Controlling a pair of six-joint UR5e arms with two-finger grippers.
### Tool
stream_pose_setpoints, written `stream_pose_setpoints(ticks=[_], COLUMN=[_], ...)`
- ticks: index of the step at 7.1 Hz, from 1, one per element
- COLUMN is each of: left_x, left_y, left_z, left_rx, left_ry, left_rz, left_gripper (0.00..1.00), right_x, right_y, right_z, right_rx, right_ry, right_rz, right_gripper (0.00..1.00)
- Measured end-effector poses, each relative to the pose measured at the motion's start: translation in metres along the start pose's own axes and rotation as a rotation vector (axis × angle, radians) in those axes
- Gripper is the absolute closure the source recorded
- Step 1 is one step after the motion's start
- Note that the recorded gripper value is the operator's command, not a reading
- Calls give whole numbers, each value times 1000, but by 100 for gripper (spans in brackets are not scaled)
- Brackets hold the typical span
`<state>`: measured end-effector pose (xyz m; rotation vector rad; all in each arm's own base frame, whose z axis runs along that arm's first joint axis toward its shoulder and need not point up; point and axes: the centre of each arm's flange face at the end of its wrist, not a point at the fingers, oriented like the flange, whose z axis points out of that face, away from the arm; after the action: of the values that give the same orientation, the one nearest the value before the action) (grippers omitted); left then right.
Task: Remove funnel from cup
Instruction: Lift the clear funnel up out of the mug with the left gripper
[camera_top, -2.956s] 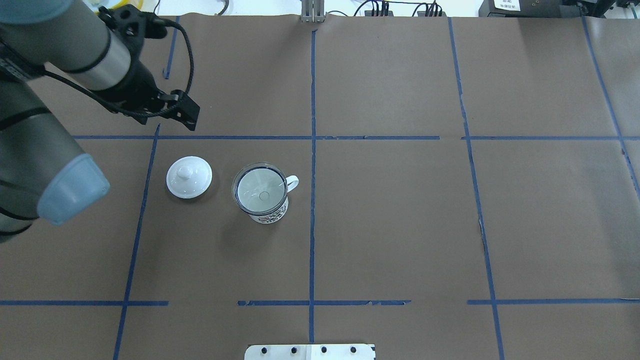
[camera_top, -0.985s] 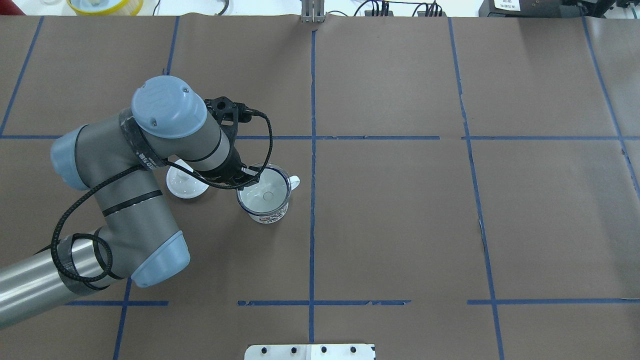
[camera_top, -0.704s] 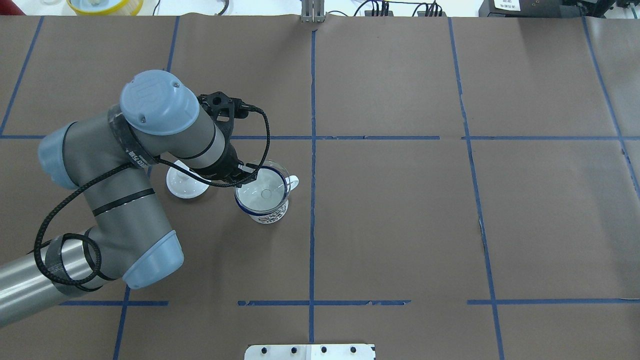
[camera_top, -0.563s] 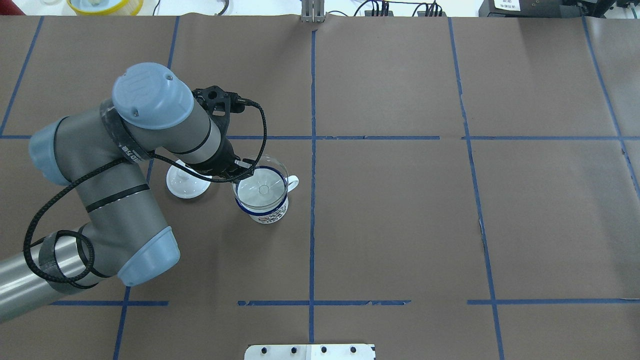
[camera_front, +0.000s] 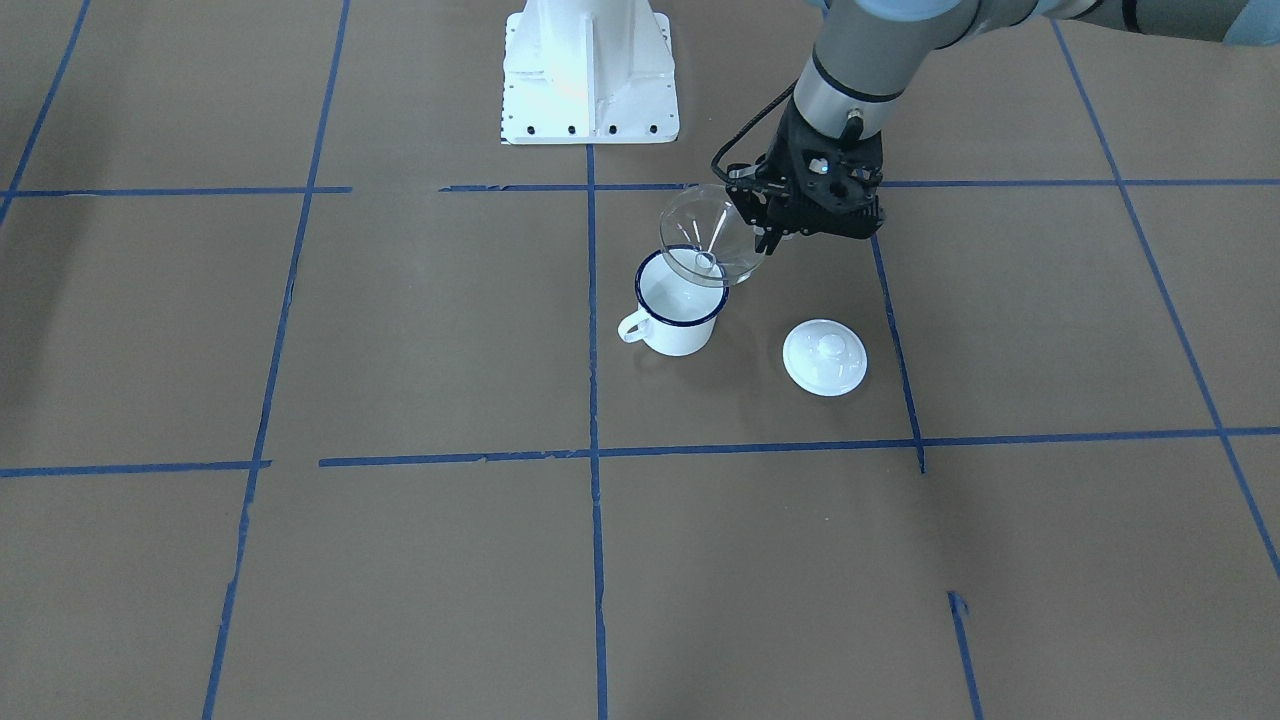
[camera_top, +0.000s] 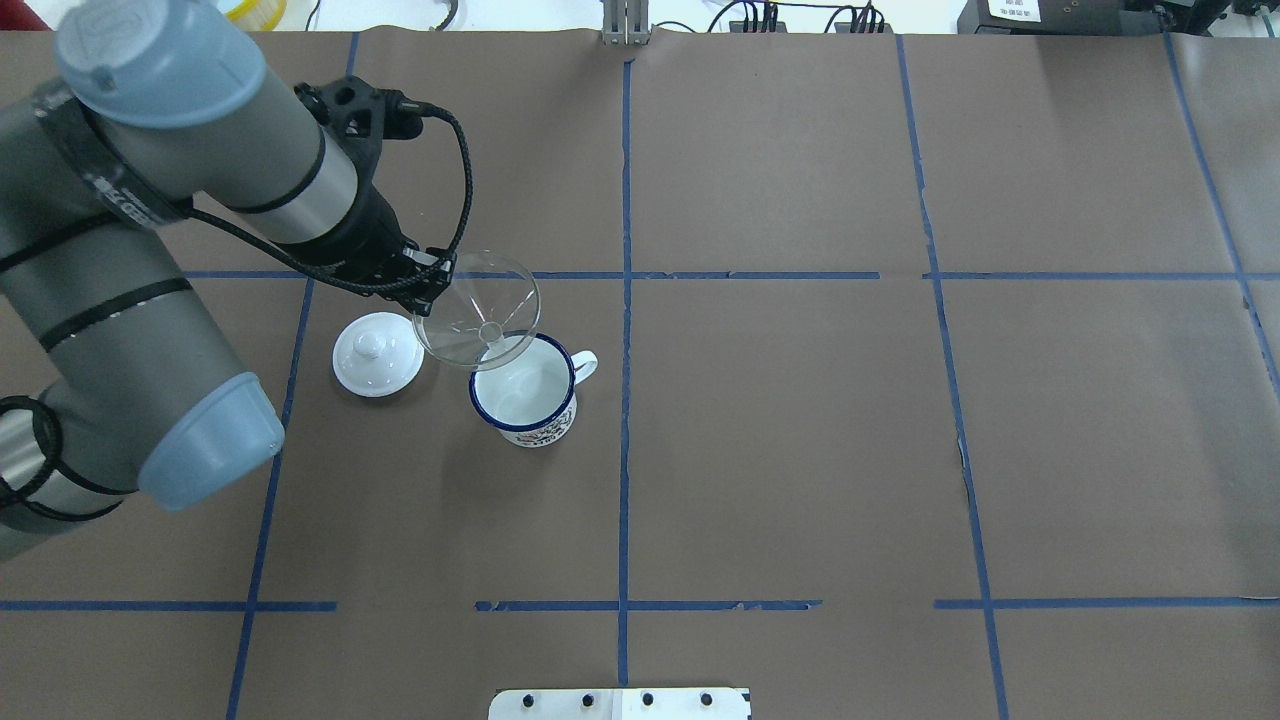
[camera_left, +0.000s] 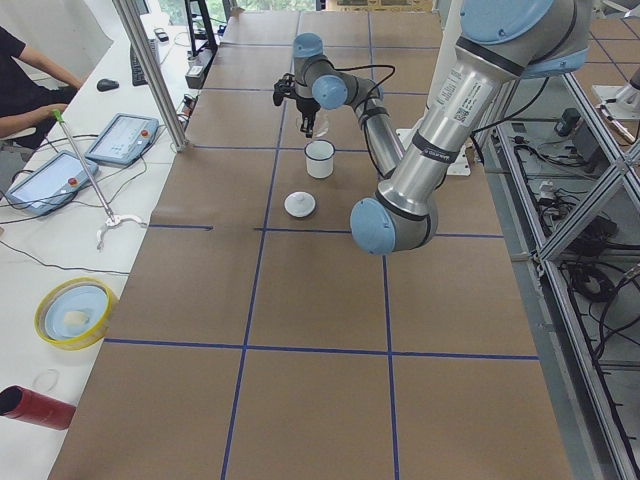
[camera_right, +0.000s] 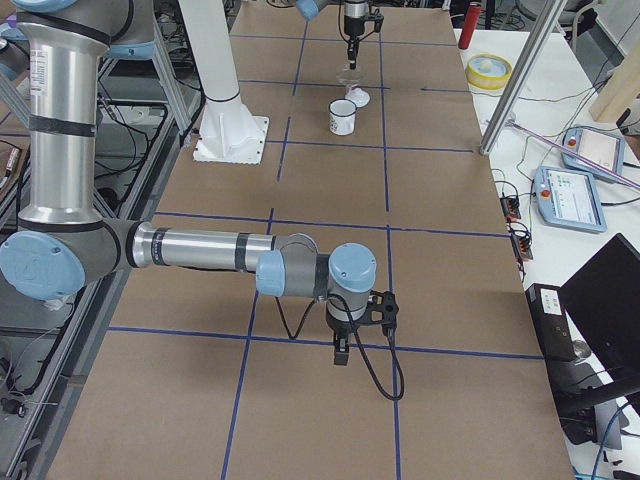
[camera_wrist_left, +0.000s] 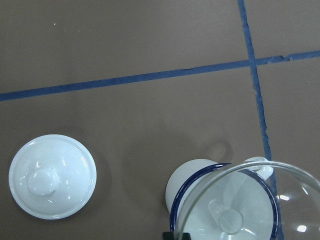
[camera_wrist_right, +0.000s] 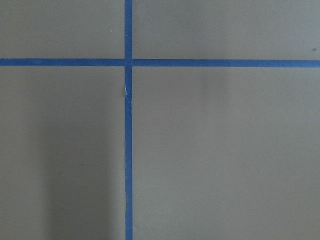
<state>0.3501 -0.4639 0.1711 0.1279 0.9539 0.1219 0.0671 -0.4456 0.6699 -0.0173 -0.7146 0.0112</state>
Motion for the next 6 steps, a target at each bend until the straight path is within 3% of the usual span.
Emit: stream_pose_setpoints(ticks=[1, 3, 6], left_x=[-6, -31, -80], left_y=[-8, -42, -89], left_z=[-17, -28, 3], left_rx=[31, 208, 491], left_ry=[31, 83, 37], left_rz=[16, 79, 111], left_gripper=[100, 100, 100], right_x=[0, 0, 0], right_y=[0, 0, 0], right_z=[0, 0, 0], right_rx=[0, 0, 0], right_ry=[0, 0, 0], right_rz=[0, 0, 0], right_gripper=[0, 0, 0])
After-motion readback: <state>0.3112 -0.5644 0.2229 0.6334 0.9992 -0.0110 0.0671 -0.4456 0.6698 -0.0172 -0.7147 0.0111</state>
